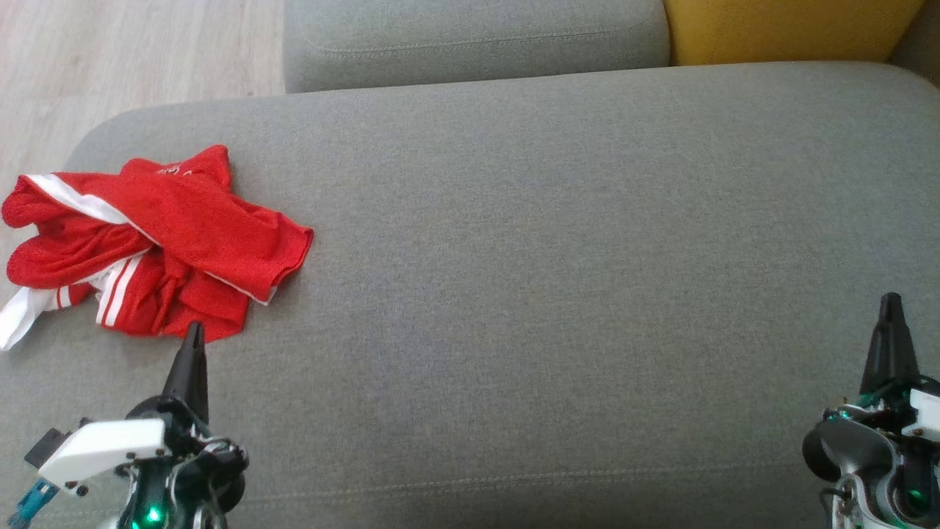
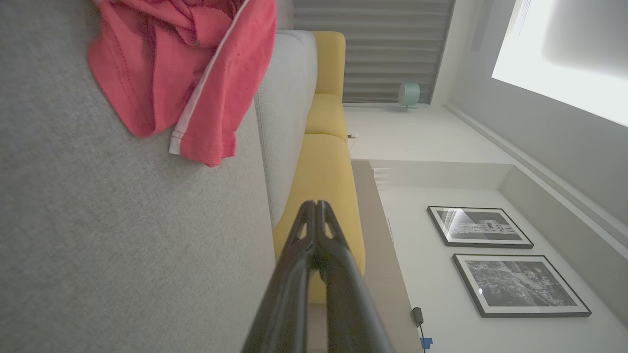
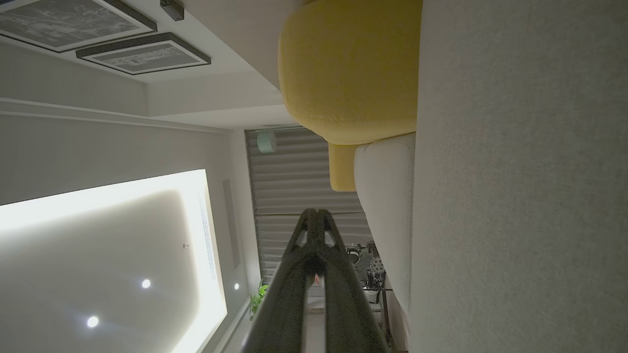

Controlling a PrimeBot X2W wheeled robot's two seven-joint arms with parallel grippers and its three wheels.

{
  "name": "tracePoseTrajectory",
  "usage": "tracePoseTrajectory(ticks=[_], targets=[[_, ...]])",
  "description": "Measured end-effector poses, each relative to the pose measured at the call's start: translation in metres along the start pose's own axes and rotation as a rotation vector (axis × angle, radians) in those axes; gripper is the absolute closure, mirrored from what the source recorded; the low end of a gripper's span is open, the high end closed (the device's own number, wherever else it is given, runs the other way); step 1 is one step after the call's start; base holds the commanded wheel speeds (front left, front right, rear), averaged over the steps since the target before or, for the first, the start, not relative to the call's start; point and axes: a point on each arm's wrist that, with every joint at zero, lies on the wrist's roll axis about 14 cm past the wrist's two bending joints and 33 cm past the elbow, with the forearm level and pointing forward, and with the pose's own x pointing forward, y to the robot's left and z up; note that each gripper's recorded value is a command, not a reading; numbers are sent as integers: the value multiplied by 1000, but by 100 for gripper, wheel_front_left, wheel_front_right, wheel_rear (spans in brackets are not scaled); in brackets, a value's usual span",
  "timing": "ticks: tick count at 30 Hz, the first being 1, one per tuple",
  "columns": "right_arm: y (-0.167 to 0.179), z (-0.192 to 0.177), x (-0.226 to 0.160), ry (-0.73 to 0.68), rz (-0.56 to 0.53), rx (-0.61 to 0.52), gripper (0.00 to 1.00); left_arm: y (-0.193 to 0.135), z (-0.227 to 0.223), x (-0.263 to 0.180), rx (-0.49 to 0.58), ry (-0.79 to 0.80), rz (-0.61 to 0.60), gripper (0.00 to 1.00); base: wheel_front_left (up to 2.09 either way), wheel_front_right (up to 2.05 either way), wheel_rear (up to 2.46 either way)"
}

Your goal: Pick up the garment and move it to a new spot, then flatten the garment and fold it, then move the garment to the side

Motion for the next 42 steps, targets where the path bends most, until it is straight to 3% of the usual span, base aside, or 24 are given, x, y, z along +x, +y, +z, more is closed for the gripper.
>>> tracePoseTrajectory(ticks=[26,27,33,42], targets=[[0,0,0,0,0,0,100,0,0,0,0,0,0,100,0,0,0],[0,0,0,0,0,0,0,0,0,0,0,0,1,0,0,0,0],[-40,1,-16,-7,-121,11,0,47,-3,-21,-24,-8,139,0,0,0,0],[-40,3,-16,-26,-124,-12,0,45,1,-21,-16,-32,135,0,0,0,0]])
